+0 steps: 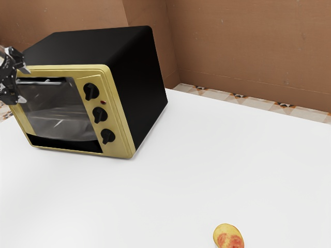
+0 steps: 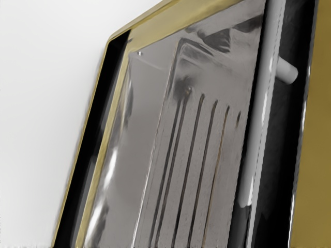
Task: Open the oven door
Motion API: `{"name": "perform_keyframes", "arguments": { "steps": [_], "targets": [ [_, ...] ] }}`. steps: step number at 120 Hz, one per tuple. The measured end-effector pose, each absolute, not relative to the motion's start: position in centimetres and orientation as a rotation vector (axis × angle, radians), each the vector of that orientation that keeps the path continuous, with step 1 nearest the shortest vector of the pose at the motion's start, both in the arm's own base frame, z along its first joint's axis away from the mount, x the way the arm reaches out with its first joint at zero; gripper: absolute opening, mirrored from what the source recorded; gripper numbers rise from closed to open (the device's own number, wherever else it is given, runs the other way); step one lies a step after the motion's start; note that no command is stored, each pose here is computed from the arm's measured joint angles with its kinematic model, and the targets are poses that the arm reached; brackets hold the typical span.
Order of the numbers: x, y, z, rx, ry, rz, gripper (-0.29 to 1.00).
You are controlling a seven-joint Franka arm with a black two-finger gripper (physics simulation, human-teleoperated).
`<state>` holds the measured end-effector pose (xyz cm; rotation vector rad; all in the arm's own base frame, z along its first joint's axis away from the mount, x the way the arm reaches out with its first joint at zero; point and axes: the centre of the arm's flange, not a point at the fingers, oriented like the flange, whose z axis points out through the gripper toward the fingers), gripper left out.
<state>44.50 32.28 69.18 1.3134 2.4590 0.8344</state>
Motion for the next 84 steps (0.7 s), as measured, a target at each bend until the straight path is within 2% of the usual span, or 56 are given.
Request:
{"name": "perform_keyframes", "arguments": {
  "steps": [84],
  "targets": [
    [46.6,32.5,66.0,1.312,2.454,0.773,0.7]
  ]
}}
